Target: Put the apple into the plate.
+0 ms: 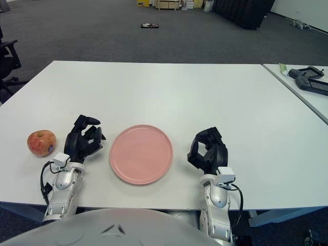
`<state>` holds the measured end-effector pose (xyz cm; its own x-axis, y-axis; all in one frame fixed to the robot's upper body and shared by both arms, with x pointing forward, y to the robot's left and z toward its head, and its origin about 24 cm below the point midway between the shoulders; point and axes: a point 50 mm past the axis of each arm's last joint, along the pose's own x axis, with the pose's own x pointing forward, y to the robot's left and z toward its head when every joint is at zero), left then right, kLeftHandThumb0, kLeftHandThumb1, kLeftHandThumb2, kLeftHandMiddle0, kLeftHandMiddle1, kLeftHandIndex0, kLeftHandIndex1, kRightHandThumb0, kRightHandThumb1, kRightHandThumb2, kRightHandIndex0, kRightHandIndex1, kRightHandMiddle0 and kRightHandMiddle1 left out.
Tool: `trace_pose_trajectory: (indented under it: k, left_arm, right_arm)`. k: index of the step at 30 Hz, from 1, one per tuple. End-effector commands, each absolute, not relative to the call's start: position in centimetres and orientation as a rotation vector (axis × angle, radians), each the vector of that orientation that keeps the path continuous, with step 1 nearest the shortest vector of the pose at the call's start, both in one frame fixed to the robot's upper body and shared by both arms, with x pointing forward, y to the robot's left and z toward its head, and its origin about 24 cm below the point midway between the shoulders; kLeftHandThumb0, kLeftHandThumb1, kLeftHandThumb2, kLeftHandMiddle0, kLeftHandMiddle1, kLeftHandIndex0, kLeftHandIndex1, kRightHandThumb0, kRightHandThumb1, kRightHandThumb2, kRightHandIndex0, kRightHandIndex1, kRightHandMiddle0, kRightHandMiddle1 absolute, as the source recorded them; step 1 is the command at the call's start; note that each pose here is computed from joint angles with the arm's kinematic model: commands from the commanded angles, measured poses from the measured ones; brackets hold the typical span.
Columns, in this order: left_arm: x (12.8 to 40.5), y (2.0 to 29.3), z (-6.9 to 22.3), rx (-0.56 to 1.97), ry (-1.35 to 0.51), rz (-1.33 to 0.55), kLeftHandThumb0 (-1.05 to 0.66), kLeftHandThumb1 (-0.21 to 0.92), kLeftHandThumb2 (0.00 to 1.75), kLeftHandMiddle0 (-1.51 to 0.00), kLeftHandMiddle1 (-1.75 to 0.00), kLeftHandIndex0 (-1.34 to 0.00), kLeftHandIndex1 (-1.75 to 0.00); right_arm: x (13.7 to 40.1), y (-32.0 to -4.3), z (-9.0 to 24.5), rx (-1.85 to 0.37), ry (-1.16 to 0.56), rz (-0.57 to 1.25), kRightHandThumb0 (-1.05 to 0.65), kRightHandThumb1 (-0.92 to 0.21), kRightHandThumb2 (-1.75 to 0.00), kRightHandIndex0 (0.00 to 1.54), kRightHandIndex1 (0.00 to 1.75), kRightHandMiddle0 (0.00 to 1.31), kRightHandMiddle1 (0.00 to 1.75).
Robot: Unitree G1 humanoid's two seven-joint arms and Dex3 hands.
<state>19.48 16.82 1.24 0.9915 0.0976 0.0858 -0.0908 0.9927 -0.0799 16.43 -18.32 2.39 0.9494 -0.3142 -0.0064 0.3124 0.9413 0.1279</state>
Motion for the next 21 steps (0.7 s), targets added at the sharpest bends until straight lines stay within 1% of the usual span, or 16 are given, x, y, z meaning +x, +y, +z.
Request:
trace_pose_trajectory:
  k: [1,8,13,21]
  left_arm:
    - [20.0,16.7,1.7,-0.083,-0.118,0.081,-0.40,0.60,0.97,-0.76,-1.75,-0.40,-1.75]
    - [20.1,16.8,1.8,-0.088,-0.128,0.074,-0.40,0.59,0.98,-0.77,-1.75,-0.40,-1.75]
    - [20.0,16.8,1.9,-0.081,-0.137,0.075,-0.41,0.58,0.99,-0.78,-1.75,-0.41,-1.75]
    - [19.7,17.3,2.1,-0.059,-0.159,0.094,-0.41,0.58,0.99,-0.79,-1.75,-0.41,-1.75]
  right_arm:
    - [16.8,-18.2,2.5,0.118,-0.009,-0.311,-0.44,-0.44,-1.17,1.12,1.75,0.51,1.75]
    - [16.9,-18.2,2.4,0.118,0.009,-0.320,-0.44,-0.45,-1.16,1.12,1.75,0.51,1.75]
    - [17.0,-18.1,2.3,0.118,0.021,-0.323,-0.45,-0.42,-1.19,1.14,1.75,0.53,1.75]
    - [17.3,-17.8,1.0,0.106,0.062,-0.309,-0.46,-0.39,-1.23,1.17,1.75,0.55,1.75]
